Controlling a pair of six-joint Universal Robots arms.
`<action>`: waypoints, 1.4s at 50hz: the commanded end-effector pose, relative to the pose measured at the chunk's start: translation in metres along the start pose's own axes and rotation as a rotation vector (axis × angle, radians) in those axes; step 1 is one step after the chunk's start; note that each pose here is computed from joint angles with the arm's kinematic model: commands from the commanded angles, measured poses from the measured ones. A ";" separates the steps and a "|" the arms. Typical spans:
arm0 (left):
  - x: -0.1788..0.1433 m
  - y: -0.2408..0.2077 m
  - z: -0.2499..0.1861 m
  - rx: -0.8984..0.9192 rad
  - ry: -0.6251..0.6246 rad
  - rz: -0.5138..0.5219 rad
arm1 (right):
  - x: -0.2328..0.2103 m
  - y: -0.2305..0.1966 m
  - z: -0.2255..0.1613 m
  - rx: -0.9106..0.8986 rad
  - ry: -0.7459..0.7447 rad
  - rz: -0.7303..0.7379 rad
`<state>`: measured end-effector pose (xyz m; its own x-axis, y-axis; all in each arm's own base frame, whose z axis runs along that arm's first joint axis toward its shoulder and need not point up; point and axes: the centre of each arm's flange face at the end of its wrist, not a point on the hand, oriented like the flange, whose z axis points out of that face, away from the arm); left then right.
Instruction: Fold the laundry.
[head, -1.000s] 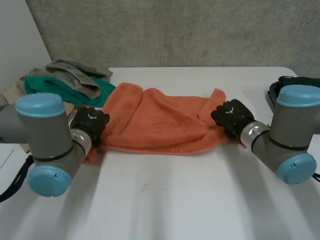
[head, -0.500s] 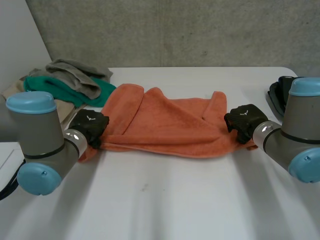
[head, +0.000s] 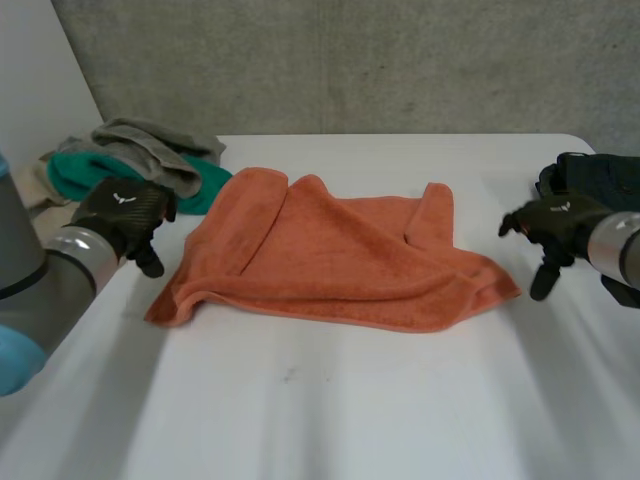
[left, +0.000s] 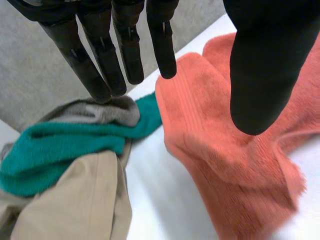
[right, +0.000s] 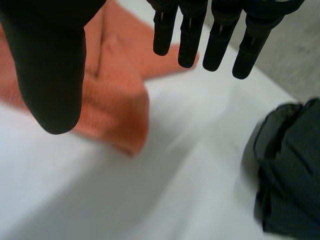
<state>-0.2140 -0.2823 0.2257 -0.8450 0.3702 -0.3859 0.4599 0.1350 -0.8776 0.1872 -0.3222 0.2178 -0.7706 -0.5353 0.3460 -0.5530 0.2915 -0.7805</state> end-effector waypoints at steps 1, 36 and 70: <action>0.001 0.025 -0.008 -0.139 0.054 -0.020 | 0.000 0.033 0.015 -0.051 -0.049 -0.012; 0.045 0.053 0.048 -0.159 0.146 0.009 | -0.019 0.051 0.084 0.194 -0.069 -0.071; 0.035 0.024 0.048 -0.118 0.006 0.155 | -0.010 0.019 0.022 0.118 -0.101 -0.024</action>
<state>-0.2575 -0.3277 0.1415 -0.7673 0.4093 -0.4938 0.6007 0.1889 -0.7768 0.1960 -0.3386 0.1611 -0.7256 -0.6097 0.3189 -0.5086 0.1631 -0.8454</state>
